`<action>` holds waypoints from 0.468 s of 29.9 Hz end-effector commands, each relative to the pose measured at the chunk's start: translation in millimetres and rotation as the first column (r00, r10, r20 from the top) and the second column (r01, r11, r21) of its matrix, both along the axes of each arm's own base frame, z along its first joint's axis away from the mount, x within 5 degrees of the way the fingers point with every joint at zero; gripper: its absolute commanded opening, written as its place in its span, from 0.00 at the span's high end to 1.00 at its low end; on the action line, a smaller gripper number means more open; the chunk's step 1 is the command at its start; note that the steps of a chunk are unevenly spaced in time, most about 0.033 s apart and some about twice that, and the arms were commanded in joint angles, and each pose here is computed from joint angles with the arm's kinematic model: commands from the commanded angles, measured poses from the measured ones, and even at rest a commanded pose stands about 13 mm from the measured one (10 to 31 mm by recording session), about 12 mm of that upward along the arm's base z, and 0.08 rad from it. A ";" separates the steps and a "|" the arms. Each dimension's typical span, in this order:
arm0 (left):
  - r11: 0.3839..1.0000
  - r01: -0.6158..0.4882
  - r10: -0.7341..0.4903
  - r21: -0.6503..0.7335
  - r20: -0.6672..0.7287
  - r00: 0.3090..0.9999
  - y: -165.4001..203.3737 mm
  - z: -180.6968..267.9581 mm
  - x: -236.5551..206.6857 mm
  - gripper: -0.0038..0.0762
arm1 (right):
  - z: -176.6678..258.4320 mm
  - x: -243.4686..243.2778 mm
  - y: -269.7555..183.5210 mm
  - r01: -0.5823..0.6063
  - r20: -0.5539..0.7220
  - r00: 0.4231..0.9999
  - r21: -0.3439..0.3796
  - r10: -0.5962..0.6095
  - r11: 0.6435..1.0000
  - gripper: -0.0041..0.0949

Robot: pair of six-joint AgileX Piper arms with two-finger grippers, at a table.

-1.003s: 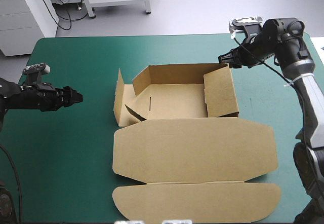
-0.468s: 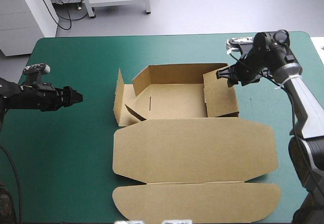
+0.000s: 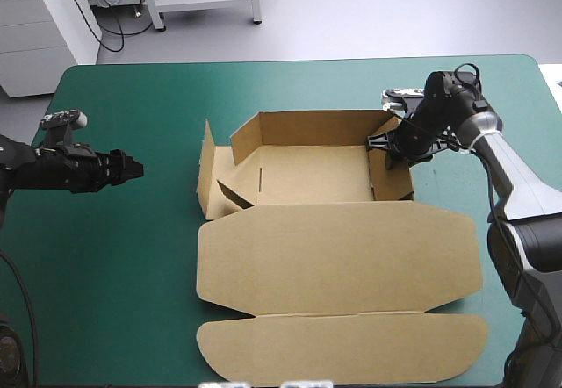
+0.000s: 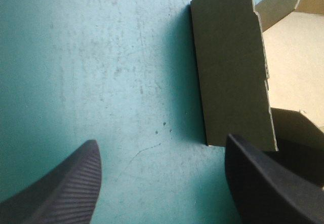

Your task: Fold the box

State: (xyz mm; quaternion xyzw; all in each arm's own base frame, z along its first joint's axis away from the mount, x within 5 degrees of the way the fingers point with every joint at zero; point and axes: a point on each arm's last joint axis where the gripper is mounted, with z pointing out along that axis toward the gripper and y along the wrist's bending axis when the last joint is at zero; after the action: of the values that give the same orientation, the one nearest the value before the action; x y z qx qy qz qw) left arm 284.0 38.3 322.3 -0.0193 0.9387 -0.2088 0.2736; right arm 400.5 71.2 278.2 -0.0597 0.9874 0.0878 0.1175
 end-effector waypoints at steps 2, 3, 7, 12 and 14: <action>1.000 -0.014 0.016 -0.018 0.085 0.996 -2.9 20.8 -1.1 0.34 | 26.1 -0.5 -1.1 0.008 0.124 0.992 0.019 -0.010 1.000 0.69; 1.000 -0.016 0.017 -0.017 0.087 0.996 -2.8 20.9 -1.0 0.34 | 26.3 0.1 -1.1 0.009 0.131 0.991 0.020 -0.012 1.000 0.70; 1.000 -0.016 0.017 -0.017 0.087 0.996 -2.8 20.9 -1.0 0.34 | 24.4 2.0 -1.2 0.010 0.137 0.991 0.016 -0.013 1.000 0.76; 1.000 -0.013 0.015 -0.019 0.084 0.996 -3.0 20.8 -1.3 0.34 | 6.3 6.7 -0.4 0.002 0.070 0.998 0.005 -0.003 1.000 0.79; 1.000 -0.011 0.013 -0.019 0.082 0.997 -3.1 20.7 -1.5 0.34 | -1.2 8.3 -0.1 -0.006 0.041 0.999 -0.001 0.006 1.000 0.81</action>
State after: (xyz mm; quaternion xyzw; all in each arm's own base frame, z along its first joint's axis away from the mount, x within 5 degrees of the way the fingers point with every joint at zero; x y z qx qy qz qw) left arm 284.1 38.3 322.3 -0.0193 0.9386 -0.2086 0.2740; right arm 410.1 71.7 265.6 -0.0579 0.9867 0.0838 0.1268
